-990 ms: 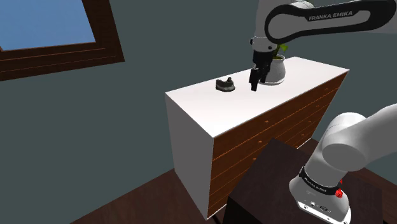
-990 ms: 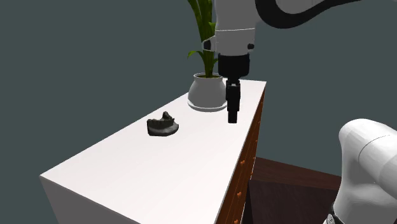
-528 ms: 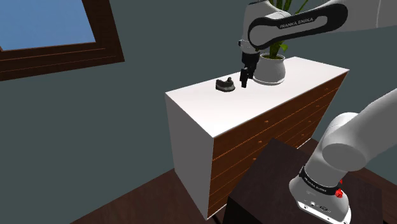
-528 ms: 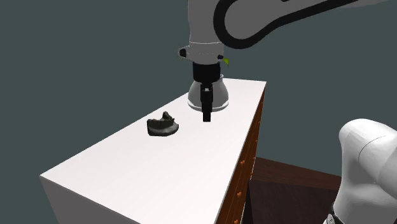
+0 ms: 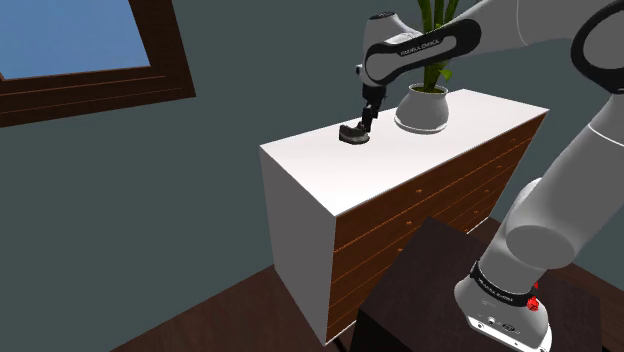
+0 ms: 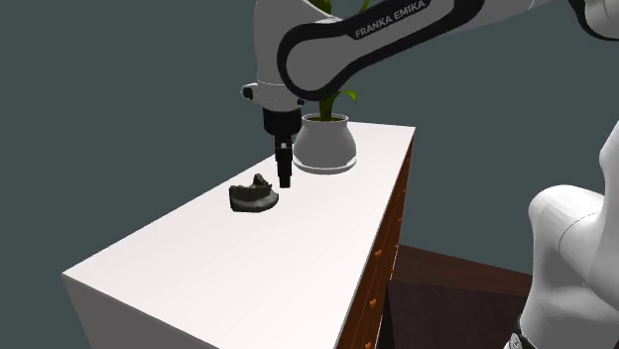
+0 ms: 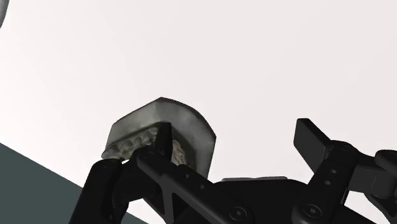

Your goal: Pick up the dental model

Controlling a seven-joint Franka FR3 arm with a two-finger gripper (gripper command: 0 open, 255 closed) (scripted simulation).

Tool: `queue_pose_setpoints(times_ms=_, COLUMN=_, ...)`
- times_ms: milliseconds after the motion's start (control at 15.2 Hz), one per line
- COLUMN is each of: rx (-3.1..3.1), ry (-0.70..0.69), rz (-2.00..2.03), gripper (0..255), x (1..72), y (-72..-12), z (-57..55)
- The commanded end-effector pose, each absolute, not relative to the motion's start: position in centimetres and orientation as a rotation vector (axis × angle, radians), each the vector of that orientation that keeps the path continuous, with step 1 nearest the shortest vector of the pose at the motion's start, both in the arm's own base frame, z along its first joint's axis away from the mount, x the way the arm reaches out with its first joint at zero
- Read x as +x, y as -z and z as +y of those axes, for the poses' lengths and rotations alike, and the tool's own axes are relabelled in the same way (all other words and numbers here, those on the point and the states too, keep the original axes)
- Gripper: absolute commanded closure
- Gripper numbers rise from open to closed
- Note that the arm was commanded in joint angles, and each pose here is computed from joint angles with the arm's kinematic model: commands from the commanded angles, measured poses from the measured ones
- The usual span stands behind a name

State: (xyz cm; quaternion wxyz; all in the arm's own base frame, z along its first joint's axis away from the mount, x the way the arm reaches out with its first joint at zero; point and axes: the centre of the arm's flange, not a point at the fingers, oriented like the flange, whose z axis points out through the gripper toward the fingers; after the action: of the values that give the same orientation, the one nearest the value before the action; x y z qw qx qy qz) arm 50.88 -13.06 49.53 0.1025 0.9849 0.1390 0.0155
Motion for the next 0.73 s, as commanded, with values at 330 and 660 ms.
queue_pose_setpoints(times_ms=330, rx=2.824, ry=-0.095, rz=0.577, gripper=0, x=58.7, y=-48.0, z=-15.6)
queue_pose_setpoints(times_ms=660, rx=2.82, ry=-0.097, rz=0.584, gripper=0, x=59.0, y=-45.9, z=-15.6)
